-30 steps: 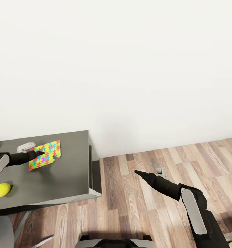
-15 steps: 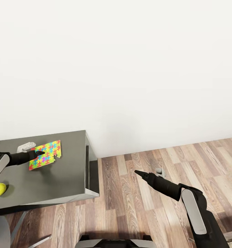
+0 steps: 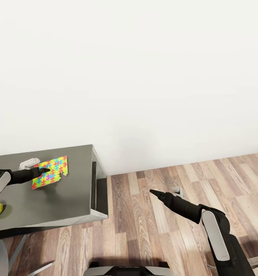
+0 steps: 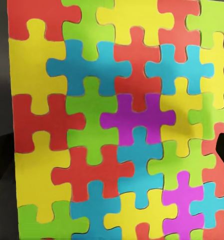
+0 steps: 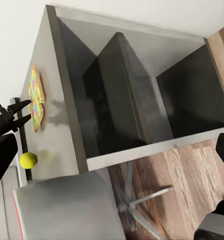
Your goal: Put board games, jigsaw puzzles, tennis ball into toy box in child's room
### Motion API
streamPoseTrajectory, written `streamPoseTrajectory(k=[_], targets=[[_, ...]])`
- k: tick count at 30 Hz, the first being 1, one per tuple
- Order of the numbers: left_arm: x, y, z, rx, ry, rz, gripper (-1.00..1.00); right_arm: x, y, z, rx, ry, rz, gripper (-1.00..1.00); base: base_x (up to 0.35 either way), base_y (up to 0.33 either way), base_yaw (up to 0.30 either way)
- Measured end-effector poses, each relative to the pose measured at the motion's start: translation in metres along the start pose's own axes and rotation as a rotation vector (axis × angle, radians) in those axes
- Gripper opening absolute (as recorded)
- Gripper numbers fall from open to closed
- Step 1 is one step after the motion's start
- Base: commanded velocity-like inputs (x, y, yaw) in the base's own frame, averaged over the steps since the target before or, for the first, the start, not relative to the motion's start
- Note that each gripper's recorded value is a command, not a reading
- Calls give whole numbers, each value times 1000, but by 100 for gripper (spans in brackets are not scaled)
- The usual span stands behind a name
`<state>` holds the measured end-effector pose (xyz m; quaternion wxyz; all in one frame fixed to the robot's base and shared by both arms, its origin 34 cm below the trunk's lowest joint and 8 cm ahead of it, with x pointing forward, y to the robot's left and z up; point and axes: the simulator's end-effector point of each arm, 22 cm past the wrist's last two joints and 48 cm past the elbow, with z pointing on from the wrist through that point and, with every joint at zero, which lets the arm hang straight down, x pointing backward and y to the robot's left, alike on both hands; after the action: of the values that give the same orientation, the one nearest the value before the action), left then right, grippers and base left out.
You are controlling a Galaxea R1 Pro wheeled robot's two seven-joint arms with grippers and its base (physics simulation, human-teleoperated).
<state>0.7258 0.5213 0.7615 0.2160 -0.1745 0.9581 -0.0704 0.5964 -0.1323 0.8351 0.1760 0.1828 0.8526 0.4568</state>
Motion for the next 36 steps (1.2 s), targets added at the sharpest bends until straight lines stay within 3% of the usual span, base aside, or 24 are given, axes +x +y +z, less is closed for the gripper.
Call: streamPoseTrajectory(k=[20,36], targets=[[0,-1,0,1,0,2,100,0,0,-1,0,0,-1,100,-1,-135,0],[0,-8,1,11,0,4,100,-2,2,-2,-2,-3,-5,100,0,-11,-60]])
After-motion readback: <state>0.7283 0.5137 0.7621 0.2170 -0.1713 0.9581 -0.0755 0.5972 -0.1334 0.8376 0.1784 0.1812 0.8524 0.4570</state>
